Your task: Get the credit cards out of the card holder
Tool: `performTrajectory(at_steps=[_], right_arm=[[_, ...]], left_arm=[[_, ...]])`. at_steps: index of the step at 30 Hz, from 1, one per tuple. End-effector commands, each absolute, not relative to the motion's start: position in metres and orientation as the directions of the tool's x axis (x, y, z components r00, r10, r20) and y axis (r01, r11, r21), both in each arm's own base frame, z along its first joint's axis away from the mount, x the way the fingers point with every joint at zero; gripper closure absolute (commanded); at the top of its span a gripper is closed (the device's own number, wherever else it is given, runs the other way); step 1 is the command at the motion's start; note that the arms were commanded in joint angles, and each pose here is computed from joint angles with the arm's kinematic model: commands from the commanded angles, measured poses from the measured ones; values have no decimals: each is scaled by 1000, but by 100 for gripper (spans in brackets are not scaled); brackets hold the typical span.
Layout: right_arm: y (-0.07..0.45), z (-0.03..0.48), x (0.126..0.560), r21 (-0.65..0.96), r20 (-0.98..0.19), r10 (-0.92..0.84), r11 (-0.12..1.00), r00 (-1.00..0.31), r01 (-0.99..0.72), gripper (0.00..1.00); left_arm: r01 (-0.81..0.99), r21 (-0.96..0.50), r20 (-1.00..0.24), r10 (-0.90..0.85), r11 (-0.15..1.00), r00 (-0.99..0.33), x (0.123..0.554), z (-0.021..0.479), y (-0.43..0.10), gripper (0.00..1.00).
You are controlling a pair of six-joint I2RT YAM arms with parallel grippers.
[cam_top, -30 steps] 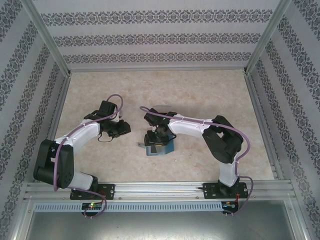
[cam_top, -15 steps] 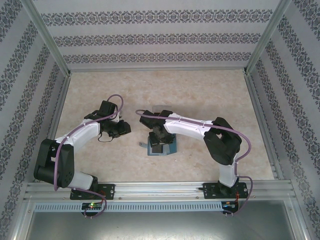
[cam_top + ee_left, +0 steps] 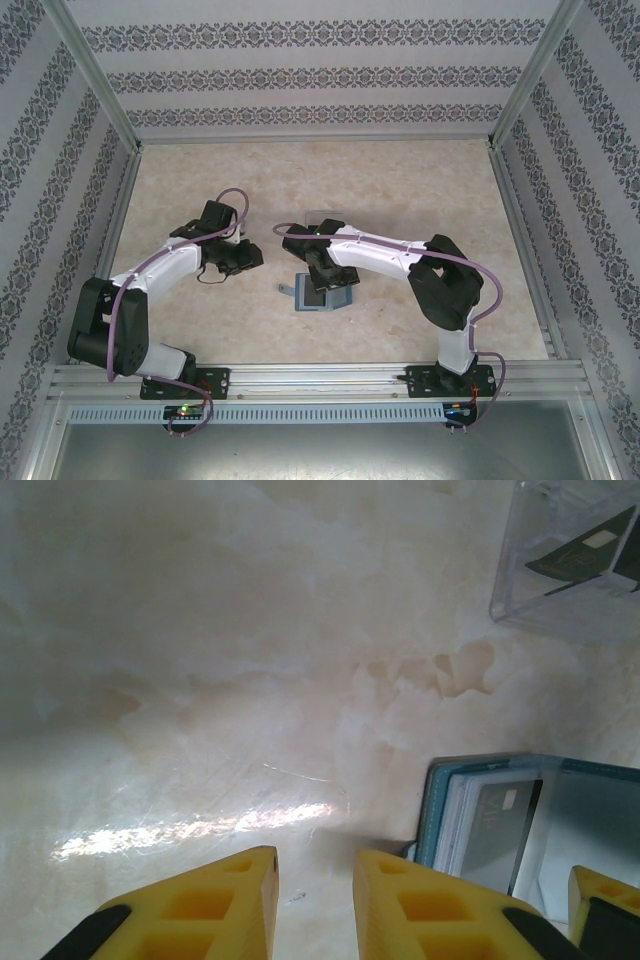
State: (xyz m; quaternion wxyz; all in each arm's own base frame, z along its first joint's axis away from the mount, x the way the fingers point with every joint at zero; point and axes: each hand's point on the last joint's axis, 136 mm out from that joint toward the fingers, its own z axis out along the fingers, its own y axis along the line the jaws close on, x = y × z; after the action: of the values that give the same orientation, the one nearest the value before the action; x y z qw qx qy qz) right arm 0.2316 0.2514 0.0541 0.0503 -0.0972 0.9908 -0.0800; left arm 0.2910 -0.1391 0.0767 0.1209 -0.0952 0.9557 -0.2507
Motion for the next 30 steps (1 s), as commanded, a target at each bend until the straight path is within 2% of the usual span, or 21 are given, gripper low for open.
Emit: performTrajectory(at_steps=[1,9,17,24,27,30], right_arm=[[228,66,233,-225,-105,-199,959,-974,-172,41],[211,59,235,-202,-113,-159,970,-981,-135,41],[212,86,239,-130,-170,-134,985,-976,-113,43],[248,108,238,194,-193,-45,977,-980,-83,49],[275,112,238,398,-166,9,915,-986,-59,57],[295,110,239,532,-113,44,847,-993,-23,63]], left_arm=[[-79,-480,-222,-208,874,-952,293,93,-146,73],[-14,-477,-236,-143,879,-961,286,107,-177,73],[46,-515,-200,-67,856,-977,274,99,-230,76],[53,-532,-167,-44,845,-985,267,83,-255,80],[45,-565,-143,-44,824,-989,264,75,-264,83],[37,-593,-118,-41,804,-992,260,67,-272,84]])
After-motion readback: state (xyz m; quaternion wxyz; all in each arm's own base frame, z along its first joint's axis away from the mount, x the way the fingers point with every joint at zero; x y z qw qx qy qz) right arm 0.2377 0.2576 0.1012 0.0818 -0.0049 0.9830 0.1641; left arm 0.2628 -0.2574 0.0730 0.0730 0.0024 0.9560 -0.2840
